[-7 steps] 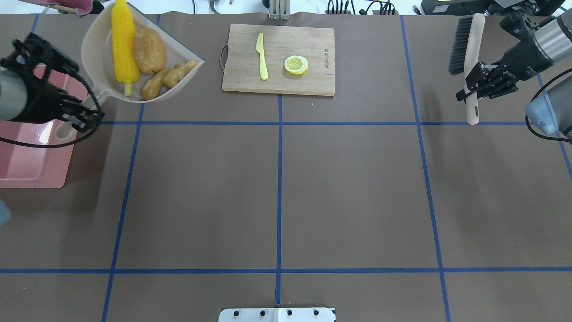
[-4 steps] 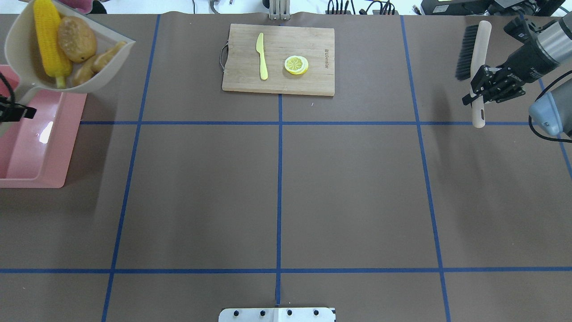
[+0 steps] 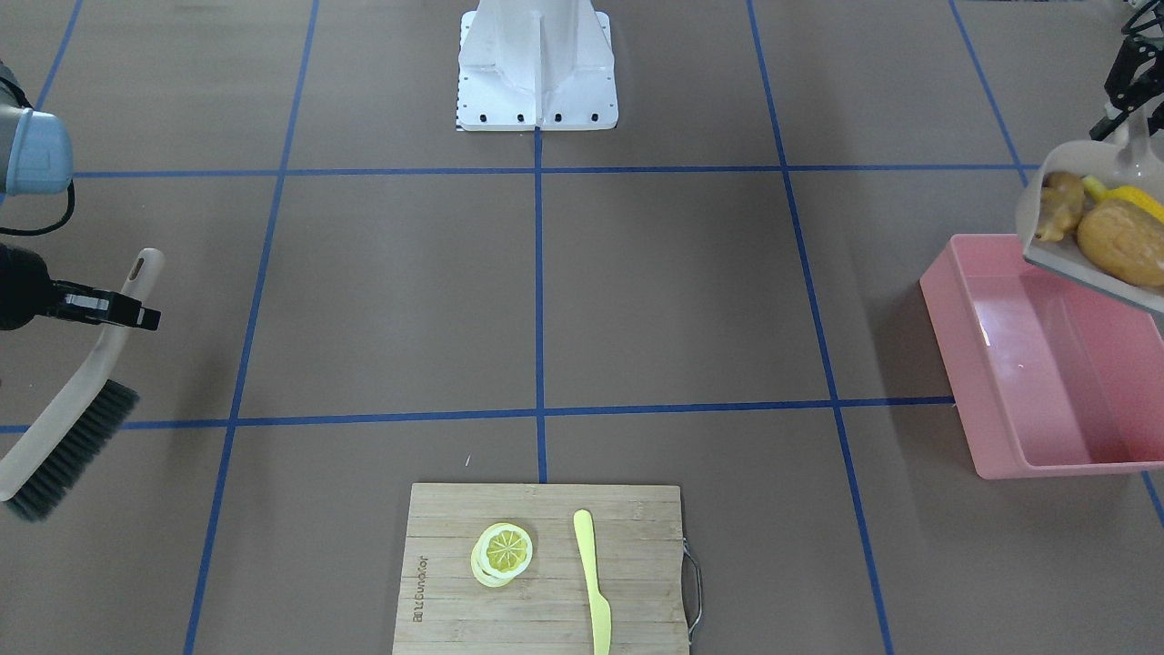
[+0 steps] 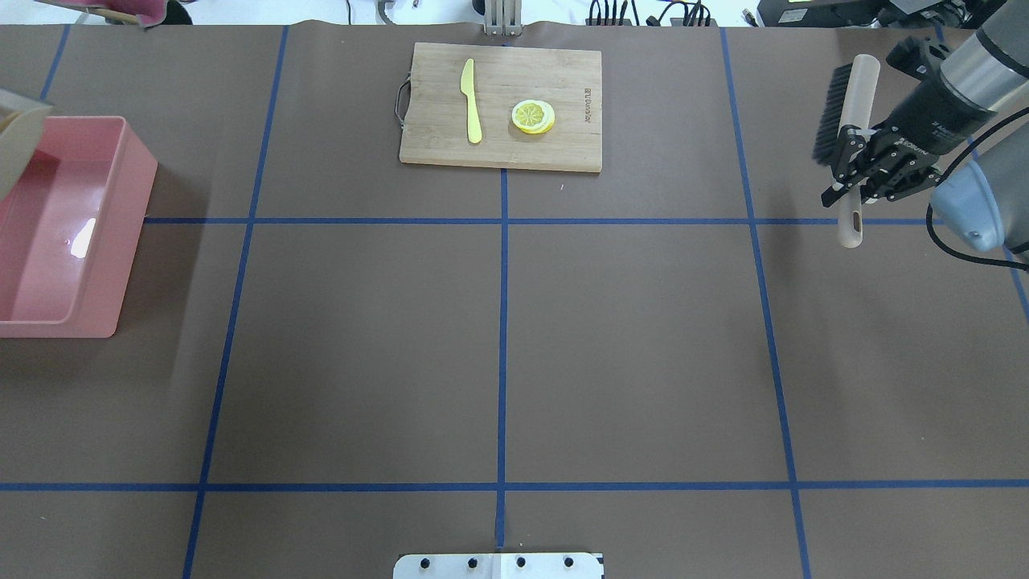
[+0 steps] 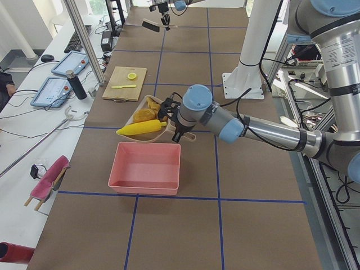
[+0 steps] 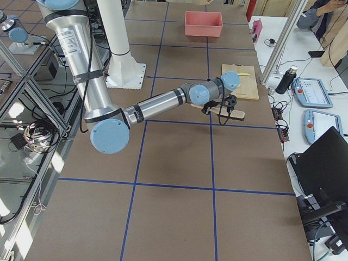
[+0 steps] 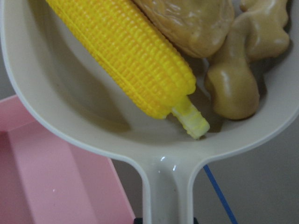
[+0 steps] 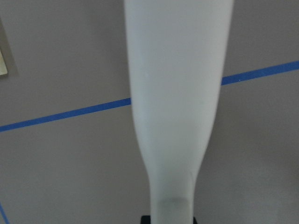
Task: Sweep and dump trash into bin
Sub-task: 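Tip the dustpan into the pink bin with the left gripper while the right lowers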
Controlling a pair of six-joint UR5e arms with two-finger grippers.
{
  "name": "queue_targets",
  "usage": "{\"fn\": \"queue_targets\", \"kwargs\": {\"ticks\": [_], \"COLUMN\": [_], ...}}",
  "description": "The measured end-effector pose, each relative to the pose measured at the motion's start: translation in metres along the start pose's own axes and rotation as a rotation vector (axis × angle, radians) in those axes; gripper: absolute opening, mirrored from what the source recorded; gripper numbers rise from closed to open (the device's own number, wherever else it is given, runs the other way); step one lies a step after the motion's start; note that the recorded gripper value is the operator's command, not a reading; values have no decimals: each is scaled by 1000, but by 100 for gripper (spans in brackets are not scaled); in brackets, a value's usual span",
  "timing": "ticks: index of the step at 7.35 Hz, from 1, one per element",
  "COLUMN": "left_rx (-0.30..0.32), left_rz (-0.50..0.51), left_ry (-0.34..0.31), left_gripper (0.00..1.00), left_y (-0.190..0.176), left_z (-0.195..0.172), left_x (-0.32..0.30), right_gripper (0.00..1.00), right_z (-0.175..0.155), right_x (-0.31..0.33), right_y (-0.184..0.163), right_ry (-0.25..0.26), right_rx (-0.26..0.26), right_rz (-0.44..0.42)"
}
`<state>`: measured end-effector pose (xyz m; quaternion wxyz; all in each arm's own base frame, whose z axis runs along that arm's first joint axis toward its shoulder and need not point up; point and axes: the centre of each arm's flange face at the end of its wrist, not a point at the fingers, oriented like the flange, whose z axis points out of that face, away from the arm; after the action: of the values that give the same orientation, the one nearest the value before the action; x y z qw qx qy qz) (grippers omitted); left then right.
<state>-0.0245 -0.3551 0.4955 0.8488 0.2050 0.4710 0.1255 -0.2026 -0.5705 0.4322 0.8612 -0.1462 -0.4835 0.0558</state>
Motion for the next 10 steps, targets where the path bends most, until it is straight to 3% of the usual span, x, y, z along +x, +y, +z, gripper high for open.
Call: {"fn": "queue_targets", "kwargs": {"ticks": [2,3,4,6,8,10], "left_rx": [-10,-41,-81,-154,-203,-290], "left_rz": [44,67,92,121,92,82], "left_ry": [15,18,23,5,-22,-47], "left_gripper": [0,0,0,0,0,0], "left_y": [42,53,61,77,85,74], "left_z": [-15,-15,-14,-13,-16,-15], "left_x": [-30,-40,-49,-67,-95,-117], "right_gripper": [0,0,0,0,0,0], "right_z": [10,7,4,18,46,76], "right_x": [9,15,26,67,106,94], "right_y": [7,17,29,59,95,125], "right_ry": [166,256,310,336,302,297], "right_rx": [1,-38,-93,-177,-265,-323], "right_rz": [-129,-214,-280,-292,-232,-160]}}
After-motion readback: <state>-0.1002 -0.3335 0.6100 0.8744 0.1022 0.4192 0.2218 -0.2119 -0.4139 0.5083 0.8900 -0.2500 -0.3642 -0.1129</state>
